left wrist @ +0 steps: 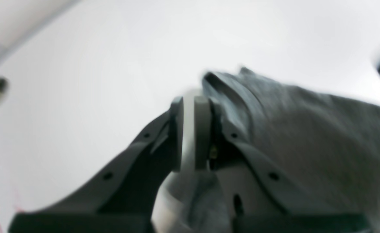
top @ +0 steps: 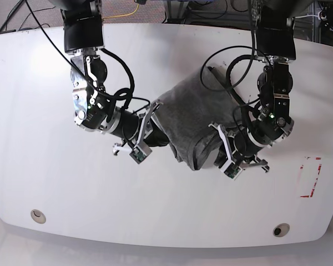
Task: Layout the t-shirt on the table in an organized manner, then fold the t-shirt properly
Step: 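Lift the bundle with the left gripper and release it from the right gripper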
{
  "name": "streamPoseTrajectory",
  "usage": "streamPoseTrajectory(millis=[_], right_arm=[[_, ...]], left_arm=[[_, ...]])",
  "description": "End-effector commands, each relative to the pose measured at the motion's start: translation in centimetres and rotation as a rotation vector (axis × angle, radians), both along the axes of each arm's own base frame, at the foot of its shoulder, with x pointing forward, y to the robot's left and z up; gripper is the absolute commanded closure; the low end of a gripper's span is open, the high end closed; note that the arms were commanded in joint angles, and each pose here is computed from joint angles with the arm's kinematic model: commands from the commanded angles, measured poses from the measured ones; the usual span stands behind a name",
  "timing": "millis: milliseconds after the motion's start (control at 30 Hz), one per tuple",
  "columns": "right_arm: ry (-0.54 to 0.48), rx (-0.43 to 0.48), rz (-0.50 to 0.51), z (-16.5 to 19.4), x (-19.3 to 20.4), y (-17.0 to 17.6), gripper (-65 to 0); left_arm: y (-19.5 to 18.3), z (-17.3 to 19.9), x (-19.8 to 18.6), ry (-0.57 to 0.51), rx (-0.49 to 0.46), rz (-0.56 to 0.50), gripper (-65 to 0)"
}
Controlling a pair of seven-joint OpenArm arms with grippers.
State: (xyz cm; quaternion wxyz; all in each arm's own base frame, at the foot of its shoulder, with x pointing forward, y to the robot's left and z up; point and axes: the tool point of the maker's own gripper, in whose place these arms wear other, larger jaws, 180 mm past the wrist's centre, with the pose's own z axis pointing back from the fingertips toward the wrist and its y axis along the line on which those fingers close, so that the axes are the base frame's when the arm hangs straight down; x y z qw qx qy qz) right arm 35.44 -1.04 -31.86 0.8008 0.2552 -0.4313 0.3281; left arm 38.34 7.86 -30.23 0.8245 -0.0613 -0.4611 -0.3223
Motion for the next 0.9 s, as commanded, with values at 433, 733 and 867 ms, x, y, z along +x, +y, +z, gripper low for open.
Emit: streamPoseTrajectory(millis=[433,733,867], right_arm=[[0.087,0.151,-0.003,-3.0,3.1,3.0,-0.2],[0.173,0.165,0.010,-6.6,-1.7,3.7,-0.2],[0.173,0.177,0.015,-6.6,-3.7,4.0,-0.2]], left_arm=[[0.2,-6.7,-5.7,0.192,-0.034,0.032,-4.3],[1.0,-8.2,-3.6,0.224,-0.039,0.048,-4.3],[1.7,-8.2,-1.9,0.219,-0.043,0.055,-4.3]])
